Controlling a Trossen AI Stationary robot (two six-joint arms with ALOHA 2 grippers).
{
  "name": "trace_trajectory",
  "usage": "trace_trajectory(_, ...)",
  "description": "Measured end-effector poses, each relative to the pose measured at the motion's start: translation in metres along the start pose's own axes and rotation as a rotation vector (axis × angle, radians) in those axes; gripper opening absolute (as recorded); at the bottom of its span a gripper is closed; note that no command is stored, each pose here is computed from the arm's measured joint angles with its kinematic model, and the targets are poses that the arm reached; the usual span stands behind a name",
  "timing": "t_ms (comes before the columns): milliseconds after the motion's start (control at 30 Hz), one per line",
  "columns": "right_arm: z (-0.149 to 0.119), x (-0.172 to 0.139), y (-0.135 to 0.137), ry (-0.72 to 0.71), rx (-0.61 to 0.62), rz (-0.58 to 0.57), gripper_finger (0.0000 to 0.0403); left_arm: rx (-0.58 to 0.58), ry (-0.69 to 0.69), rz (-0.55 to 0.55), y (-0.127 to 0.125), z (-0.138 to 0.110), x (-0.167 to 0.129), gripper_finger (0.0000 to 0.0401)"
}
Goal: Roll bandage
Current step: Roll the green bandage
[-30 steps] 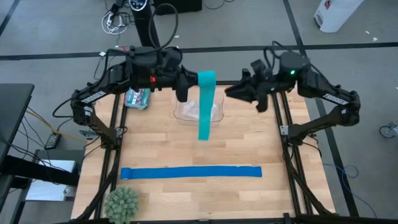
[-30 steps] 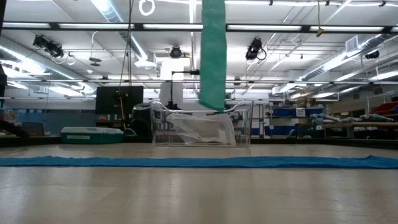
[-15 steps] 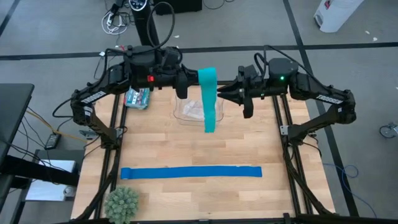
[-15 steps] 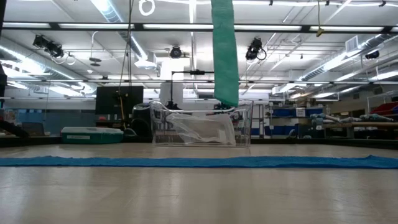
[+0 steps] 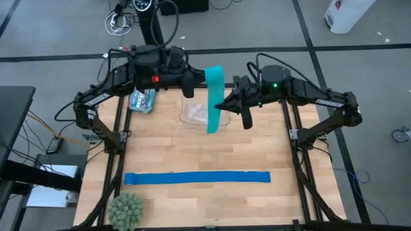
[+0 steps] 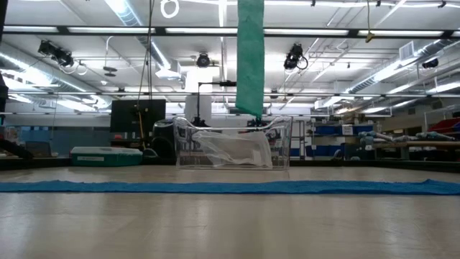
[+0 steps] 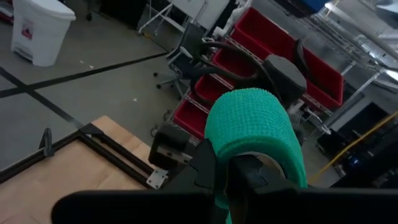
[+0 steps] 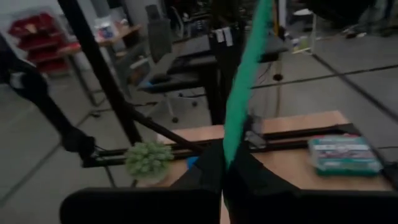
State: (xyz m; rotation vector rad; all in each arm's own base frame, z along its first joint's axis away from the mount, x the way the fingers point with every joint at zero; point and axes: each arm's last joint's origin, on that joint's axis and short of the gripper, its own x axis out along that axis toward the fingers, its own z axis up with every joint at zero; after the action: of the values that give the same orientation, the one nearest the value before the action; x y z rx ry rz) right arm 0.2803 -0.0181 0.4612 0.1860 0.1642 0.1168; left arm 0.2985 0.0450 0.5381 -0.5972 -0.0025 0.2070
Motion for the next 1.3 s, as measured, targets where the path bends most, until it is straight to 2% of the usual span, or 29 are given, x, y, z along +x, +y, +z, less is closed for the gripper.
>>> trace_trajectory(333,-0.003,0.001,0.007,0.044,0.054,0.129,0.0000,-0.046,-0.032,0.039,0.009,0.006,0.000,0.0018)
trace_trajectory(533,0.000,0.001,0.020,0.008,-0.004,0.252,0.0000,-0.051,-0.068,0.090,0.016,0.012,0.000,0.0018)
trace_trajectory(667,-0.002,0.002,0.012,0.030,-0.008,0.194,0.0000,-0.052,-0.082,0.088,0.018,0.014,0.000,0.0018)
trace_trajectory(867,-0.008,0.007,-0.020,0.077,0.057,-0.025,0.0000,-0.074,-0.067,0.051,0.015,0.013,0.000,0.0018)
trace_trajectory(1000,-0.008,0.006,-0.039,0.073,0.087,-0.093,0.0000,-0.073,-0.040,0.021,0.010,0.009,0.000,0.0018)
trace_trajectory(1133,-0.007,0.003,-0.044,0.080,0.115,-0.038,0.0013,-0.078,-0.013,0.008,0.007,0.006,0.000,0.0018)
trace_trajectory(1300,-0.010,-0.010,-0.039,0.152,0.168,0.008,0.0056,-0.091,0.047,-0.026,0.007,0.002,0.000,0.0018)
